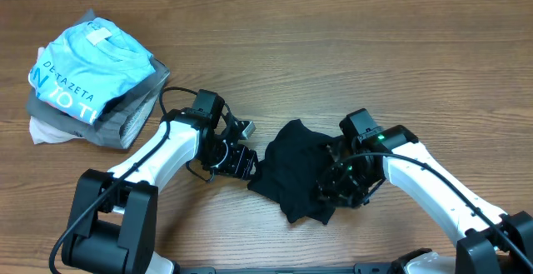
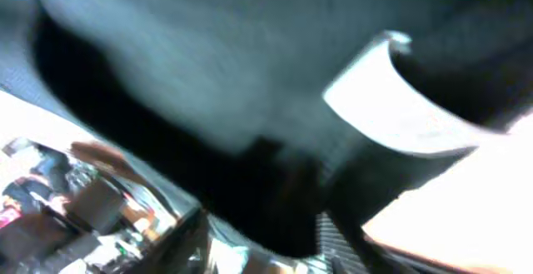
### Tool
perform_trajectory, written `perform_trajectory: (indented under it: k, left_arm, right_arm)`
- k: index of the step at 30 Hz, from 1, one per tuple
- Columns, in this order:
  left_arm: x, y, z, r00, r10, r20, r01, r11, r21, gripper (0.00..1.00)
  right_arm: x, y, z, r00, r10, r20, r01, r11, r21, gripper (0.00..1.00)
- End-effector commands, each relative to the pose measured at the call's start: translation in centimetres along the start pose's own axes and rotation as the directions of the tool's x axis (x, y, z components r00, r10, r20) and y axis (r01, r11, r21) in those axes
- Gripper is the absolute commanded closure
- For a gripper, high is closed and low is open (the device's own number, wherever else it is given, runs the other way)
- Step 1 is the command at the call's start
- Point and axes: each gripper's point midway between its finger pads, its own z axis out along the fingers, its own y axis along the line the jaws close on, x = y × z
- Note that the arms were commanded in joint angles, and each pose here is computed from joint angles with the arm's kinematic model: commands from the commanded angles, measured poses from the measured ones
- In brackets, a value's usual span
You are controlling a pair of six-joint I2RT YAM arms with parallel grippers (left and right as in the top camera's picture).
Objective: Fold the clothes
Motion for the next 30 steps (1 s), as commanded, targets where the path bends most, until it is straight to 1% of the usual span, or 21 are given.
perform_trajectory:
  k: [1, 3, 5, 9, 15, 16, 18, 19, 20, 21, 22, 24, 28, 30]
  left_arm:
    - [-0.2, -0.3, -0.1, 1.000, 0.011, 0.006, -0.011, 1.000, 0.020, 0.32]
    - [-0.2, -0.3, -0.1, 1.000, 0.011, 0.006, -0.011, 1.000, 0.020, 0.32]
    - [-0.2, -0.3, -0.1, 1.000, 0.011, 0.006, -0.011, 1.000, 0.020, 0.32]
    - [-0.2, -0.3, -0.1, 1.000, 0.011, 0.006, -0.012, 1.000, 0.020, 0.32]
    - [-0.2, -0.3, -0.1, 1.000, 0.011, 0.006, -0.012, 1.000, 0.020, 0.32]
    - [-0.2, -0.3, -0.1, 1.000, 0.011, 0.006, -0.012, 1.000, 0.020, 0.32]
    - [-0.2, -0.3, -0.1, 1.000, 0.011, 0.006, -0.012, 1.000, 0.020, 0.33]
    - [-0.2, -0.3, -0.1, 1.000, 0.011, 0.006, -0.012, 1.000, 0.020, 0.32]
    - [-0.2, -0.3, -0.1, 1.000, 0.011, 0.006, -0.012, 1.000, 0.020, 0.33]
    - [-0.2, -0.3, -0.1, 1.000, 0.011, 0.006, -0.012, 1.000, 0.020, 0.32]
    - [-0.2, -0.3, -0.1, 1.000, 0.011, 0.006, -0.012, 1.000, 0.020, 0.32]
    - [-0.2, -0.2, -0.1, 1.000, 0.012, 0.006, -0.012, 1.000, 0.019, 0.33]
    - [-0.2, -0.2, -0.1, 1.000, 0.012, 0.006, -0.012, 1.000, 0.019, 0.32]
    - [-0.2, -0.2, -0.1, 1.000, 0.011, 0.006, -0.012, 1.000, 0.019, 0.32]
  right_arm:
    - [0.7, -1.1, -0.1, 1.000, -0.002, -0.004, 0.003, 0.999, 0.053, 0.42]
    - [0.6, -2.1, -0.2, 1.000, 0.008, 0.006, -0.008, 0.994, 0.108, 0.40]
    - [0.7, -2.4, -0.2, 1.000, 0.012, 0.006, -0.013, 0.993, 0.119, 0.39]
    - [0.5, -2.0, -0.1, 1.000, 0.014, 0.013, -0.015, 0.995, 0.102, 0.38]
    - [-0.6, -1.2, 0.5, 0.998, 0.030, 0.051, -0.032, 0.999, 0.041, 0.40]
    - [-0.7, -1.0, 0.6, 0.998, 0.033, 0.050, -0.035, 0.999, 0.029, 0.44]
    - [-0.6, -0.9, 0.7, 0.999, 0.032, 0.044, -0.033, 0.999, 0.021, 0.69]
    - [-0.5, -1.0, 0.7, 0.999, 0.035, 0.041, -0.036, 0.999, 0.025, 0.80]
    - [-0.3, -1.1, 0.7, 0.999, 0.030, 0.034, -0.031, 0.999, 0.028, 0.89]
    - [-0.2, -1.2, 0.7, 0.999, 0.023, 0.028, -0.024, 0.999, 0.033, 0.94]
    - [0.0, -1.4, 0.6, 1.000, 0.012, 0.025, -0.013, 0.999, 0.044, 0.96]
    - [0.0, -2.4, 0.5, 0.999, 0.015, 0.032, -0.017, 0.996, 0.090, 0.96]
    - [-0.8, -5.4, -0.7, 0.994, 0.067, 0.091, -0.085, 0.972, 0.218, 0.96]
    - [-1.3, -6.6, -1.5, 0.987, 0.090, 0.130, -0.121, 0.958, 0.259, 0.96]
